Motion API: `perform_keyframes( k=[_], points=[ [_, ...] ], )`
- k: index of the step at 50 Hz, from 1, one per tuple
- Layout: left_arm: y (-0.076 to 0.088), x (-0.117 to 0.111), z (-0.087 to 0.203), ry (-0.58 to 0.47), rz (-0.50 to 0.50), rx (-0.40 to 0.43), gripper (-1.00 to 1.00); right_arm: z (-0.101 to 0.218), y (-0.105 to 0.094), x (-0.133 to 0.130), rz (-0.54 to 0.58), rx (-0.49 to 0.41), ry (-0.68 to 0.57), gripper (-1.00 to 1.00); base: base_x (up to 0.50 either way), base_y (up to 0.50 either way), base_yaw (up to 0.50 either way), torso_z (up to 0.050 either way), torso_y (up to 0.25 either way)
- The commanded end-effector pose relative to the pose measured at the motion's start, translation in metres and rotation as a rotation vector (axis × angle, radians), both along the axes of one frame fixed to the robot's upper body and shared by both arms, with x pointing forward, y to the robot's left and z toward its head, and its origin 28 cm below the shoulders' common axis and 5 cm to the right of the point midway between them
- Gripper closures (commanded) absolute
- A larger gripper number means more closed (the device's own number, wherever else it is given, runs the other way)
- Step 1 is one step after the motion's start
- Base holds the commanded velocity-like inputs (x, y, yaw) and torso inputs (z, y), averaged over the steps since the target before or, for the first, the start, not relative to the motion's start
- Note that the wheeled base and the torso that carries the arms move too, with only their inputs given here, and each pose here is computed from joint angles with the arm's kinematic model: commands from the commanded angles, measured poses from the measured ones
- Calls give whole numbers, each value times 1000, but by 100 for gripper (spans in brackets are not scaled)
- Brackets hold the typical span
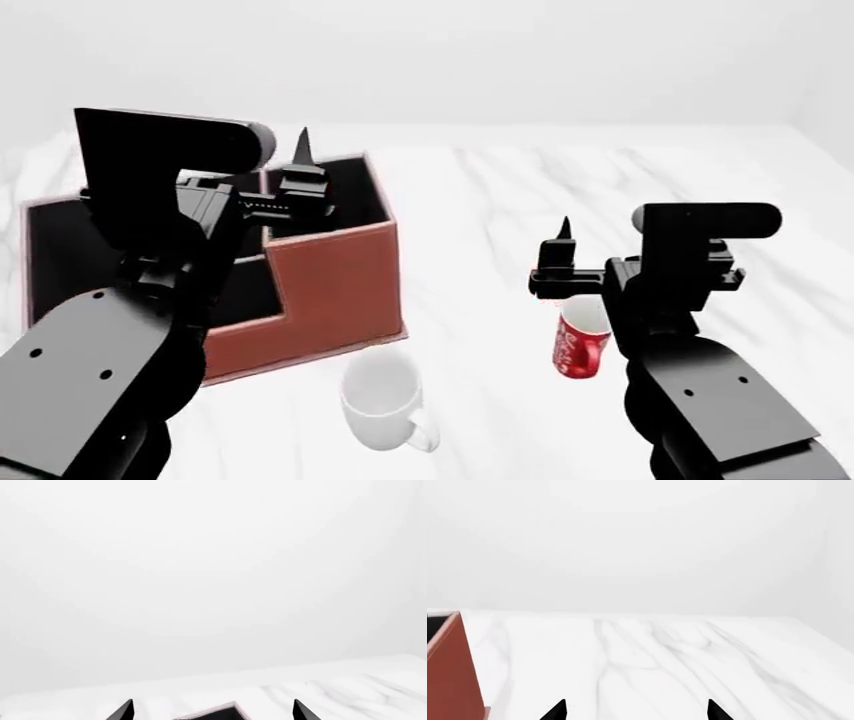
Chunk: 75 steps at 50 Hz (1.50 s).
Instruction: Pick up the red mug and place it to the right of the caddy.
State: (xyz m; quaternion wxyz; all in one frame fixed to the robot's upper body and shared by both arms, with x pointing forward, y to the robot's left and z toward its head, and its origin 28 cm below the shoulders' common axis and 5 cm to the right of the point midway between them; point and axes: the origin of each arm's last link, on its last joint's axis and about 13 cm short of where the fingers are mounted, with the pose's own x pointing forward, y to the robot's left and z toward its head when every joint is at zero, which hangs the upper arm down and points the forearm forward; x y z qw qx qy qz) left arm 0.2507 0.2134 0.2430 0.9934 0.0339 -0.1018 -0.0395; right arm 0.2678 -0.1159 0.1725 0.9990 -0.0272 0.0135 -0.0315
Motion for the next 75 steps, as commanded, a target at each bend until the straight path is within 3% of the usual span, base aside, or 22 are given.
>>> perform_keyframes(
  k=[1, 30, 61, 66, 75],
  points=[
    [0, 1, 0, -2, -1, 3, -100, -1, 0, 1, 5, -2, 5, -100, 500, 55, 0, 0, 0],
    [1, 1, 1, -7, 8, 6, -100, -3, 0, 1, 17, -5, 8, -100, 500, 53, 0, 0, 1],
    [2, 2, -4, 2, 12, 3, -100, -4, -3, 0, -29, -25, 8, -100, -180, 0, 0, 0, 1],
    [4, 3, -5, 4, 15, 2, -100, 0, -12, -17, -84, -65, 21, -100, 0, 0, 0, 0, 0],
    [3, 2, -5, 3, 13, 2, -100, 3, -30, -102, -112, -74, 76, -100, 0, 0, 0, 0, 0]
  ],
)
